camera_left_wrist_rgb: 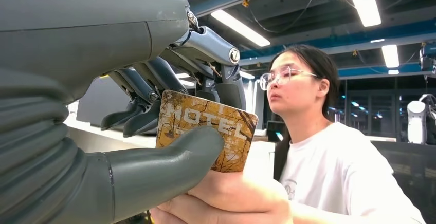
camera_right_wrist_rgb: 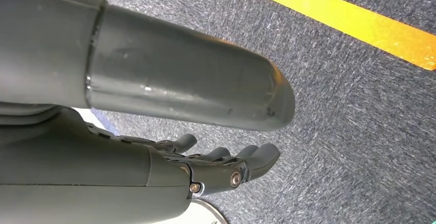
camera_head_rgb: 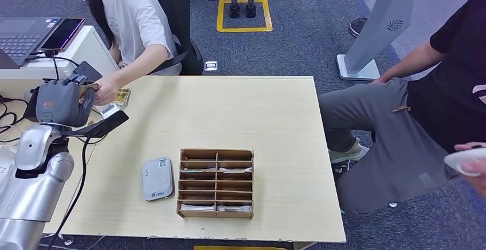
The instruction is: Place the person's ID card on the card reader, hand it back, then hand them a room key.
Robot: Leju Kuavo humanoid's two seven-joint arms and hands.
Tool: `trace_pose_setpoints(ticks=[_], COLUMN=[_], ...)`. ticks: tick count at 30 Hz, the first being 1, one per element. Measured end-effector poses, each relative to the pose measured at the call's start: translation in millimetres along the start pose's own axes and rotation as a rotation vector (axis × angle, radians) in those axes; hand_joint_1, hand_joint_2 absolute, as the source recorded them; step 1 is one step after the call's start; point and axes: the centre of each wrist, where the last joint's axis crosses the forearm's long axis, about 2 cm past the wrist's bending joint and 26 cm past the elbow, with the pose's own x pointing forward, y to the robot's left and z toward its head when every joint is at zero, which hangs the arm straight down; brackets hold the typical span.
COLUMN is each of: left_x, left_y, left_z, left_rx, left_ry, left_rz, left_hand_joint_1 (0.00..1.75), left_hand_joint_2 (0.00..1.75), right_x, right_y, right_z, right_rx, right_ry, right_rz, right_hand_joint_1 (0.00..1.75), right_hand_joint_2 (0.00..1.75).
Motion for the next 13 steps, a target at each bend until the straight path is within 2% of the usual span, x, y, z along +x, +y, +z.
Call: trace_pose_setpoints(ticks=[3, 8, 13], left_x=[2, 0, -21], left_y=[-2, -3, -4], left_z=[0, 3, 25], left_rx=[-0.007, 0.011, 0.084], left_ry=[-0.001, 0.007, 0.109], left_rz=[0.038, 0.074, 0.104], left_hand_joint_1=[0.0, 0.0, 0.0], left_hand_joint_2=[1.75, 1.75, 1.75], right_x=[0, -1, -4], right_y=[0, 0, 2], right_z=[0, 0, 1], right_rx=[-0.001, -0.008, -0.023], right_ry=[0.0, -0.002, 0.006], right_rz=[0.0, -0.006, -0.027], right_hand_joint_1=[0.0, 0.0, 0.0], right_hand_joint_2=[0.0, 0.0, 0.0])
